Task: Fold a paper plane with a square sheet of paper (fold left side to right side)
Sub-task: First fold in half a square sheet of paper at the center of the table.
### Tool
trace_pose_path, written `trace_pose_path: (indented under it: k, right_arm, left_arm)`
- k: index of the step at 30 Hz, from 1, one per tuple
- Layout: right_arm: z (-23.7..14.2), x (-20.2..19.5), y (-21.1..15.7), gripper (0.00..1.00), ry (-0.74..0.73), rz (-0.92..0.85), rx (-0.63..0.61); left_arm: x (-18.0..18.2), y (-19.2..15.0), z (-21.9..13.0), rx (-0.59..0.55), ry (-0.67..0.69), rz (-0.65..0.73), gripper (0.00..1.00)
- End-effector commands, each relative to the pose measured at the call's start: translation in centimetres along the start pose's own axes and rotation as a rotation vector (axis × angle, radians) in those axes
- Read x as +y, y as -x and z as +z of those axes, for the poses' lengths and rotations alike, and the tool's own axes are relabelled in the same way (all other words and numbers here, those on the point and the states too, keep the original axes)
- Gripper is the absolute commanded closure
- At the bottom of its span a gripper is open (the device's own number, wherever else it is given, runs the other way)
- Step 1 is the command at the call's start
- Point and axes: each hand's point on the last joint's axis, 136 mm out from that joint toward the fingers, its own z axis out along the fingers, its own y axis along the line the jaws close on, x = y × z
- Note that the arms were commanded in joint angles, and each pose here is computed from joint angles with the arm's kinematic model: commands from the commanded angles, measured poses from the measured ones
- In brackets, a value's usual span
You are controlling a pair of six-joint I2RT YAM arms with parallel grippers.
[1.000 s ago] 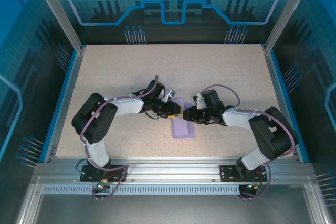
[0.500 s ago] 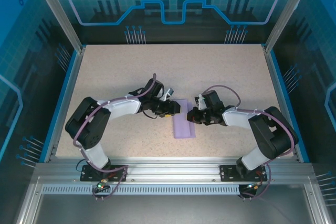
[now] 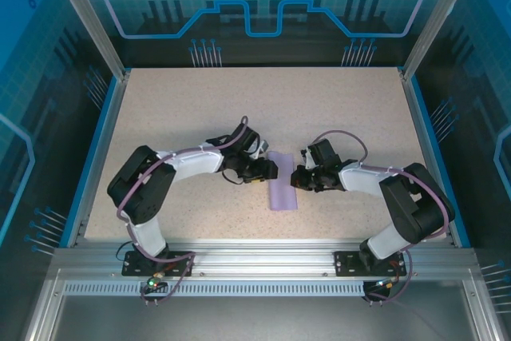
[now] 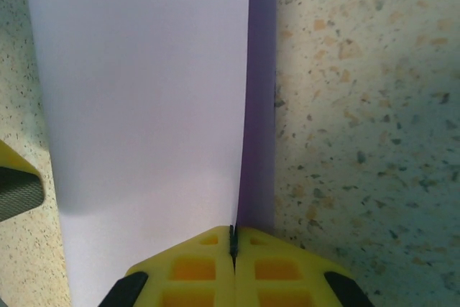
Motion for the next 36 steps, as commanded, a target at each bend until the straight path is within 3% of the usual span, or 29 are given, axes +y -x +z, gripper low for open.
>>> trace_pose_path:
  k: [1, 15, 23, 36]
  right_arm:
    - [-0.7, -0.1, 1.0, 0.95, -0.022, -0.013, -0.027]
    - [-0.7, -0.2, 0.8, 0.9, -0.028, -0.015, -0.015]
    - [-3.4, -1.8, 1.7, 0.65, -0.111, -0.006, -0.125]
    - [-9.7, -6.4, 1.9, 0.48, -0.28, 0.062, -0.336]
  left_arm:
    - [0.6, 0.0, 0.7, 0.018, 0.075, 0.008, 0.43]
    - [3.0, -0.7, 3.2, 0.055, 0.216, -0.002, 0.52]
    - [4.1, -1.3, 3.8, 0.08, 0.261, 0.004, 0.52]
    - [4.8, -1.5, 3.7, 0.087, 0.304, 0.013, 0.52]
